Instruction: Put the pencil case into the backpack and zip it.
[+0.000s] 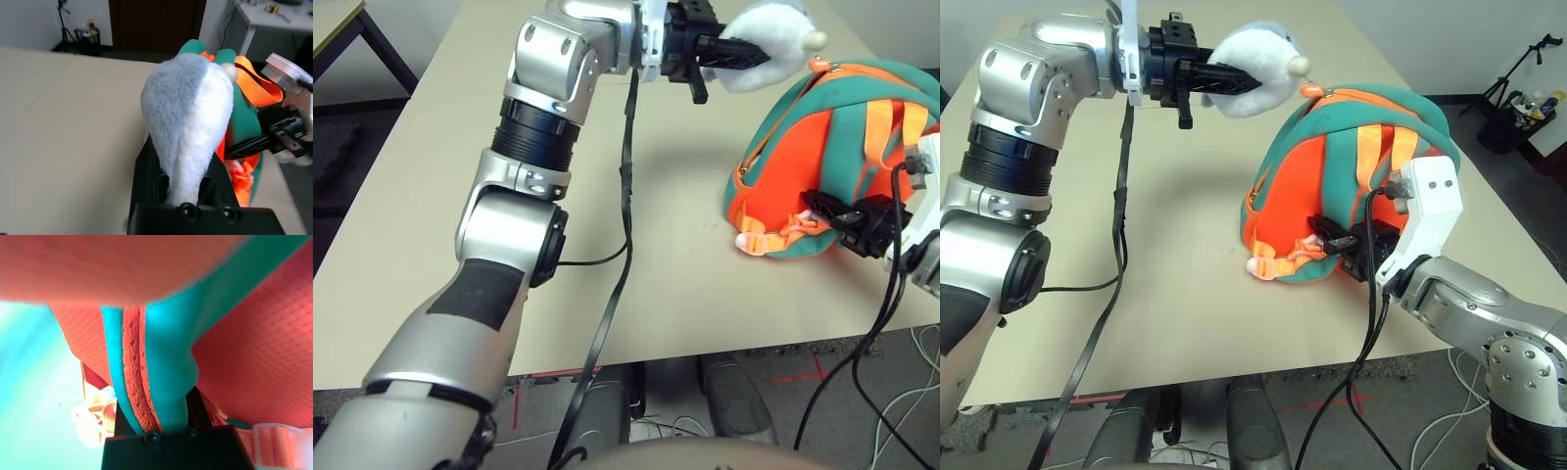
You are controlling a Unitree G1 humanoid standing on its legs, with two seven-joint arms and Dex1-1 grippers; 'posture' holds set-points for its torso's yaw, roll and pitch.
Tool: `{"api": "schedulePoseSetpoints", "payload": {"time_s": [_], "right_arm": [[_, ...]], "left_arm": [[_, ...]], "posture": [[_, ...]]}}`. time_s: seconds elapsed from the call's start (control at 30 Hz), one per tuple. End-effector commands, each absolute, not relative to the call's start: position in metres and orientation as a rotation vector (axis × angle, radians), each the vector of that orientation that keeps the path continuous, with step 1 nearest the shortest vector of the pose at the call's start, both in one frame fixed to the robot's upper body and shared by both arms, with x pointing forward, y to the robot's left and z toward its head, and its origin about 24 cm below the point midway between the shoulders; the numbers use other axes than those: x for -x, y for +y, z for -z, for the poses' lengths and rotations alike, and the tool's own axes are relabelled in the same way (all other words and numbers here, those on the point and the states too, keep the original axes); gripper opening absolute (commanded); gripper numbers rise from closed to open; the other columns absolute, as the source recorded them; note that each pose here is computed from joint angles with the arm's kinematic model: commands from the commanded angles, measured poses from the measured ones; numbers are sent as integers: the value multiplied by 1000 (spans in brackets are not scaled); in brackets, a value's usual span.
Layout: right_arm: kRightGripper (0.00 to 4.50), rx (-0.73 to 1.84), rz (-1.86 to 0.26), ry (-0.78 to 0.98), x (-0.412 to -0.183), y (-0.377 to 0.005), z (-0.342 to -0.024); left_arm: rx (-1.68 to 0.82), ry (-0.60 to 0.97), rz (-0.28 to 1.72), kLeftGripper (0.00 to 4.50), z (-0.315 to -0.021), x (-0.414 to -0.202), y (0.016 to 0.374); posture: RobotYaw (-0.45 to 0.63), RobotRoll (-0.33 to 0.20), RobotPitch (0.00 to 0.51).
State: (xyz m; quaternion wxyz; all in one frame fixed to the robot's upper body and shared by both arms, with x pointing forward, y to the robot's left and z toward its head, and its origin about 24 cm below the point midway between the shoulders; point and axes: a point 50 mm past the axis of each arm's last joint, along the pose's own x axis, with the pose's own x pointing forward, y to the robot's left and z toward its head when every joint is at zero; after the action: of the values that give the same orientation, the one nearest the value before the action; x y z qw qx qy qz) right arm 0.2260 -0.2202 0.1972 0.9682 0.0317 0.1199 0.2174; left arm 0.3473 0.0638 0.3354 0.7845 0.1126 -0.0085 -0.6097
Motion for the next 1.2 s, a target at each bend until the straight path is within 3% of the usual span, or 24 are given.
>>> {"api": "schedulePoseSetpoints", "payload": {"time_s": [0.03, 0.37, 0.77, 1.2], "right_arm": [[171, -77, -426, 302, -225, -223, -185], [171, -83, -418, 298, -226, -224, -181], [171, -96, -427, 273, -234, -220, -179], [171, -103, -428, 228, -242, -215, -178]], "left_arm": [[-148, 14, 1268, 303, -335, -343, 85], [13, 227, 1261, 303, -291, -321, 118], [92, 456, 1153, 283, -205, -321, 101], [52, 681, 1195, 283, -128, -312, 80]], "posture": [[-189, 0, 190], [-189, 0, 188], [-188, 0, 178], [-200, 0, 142]]}}
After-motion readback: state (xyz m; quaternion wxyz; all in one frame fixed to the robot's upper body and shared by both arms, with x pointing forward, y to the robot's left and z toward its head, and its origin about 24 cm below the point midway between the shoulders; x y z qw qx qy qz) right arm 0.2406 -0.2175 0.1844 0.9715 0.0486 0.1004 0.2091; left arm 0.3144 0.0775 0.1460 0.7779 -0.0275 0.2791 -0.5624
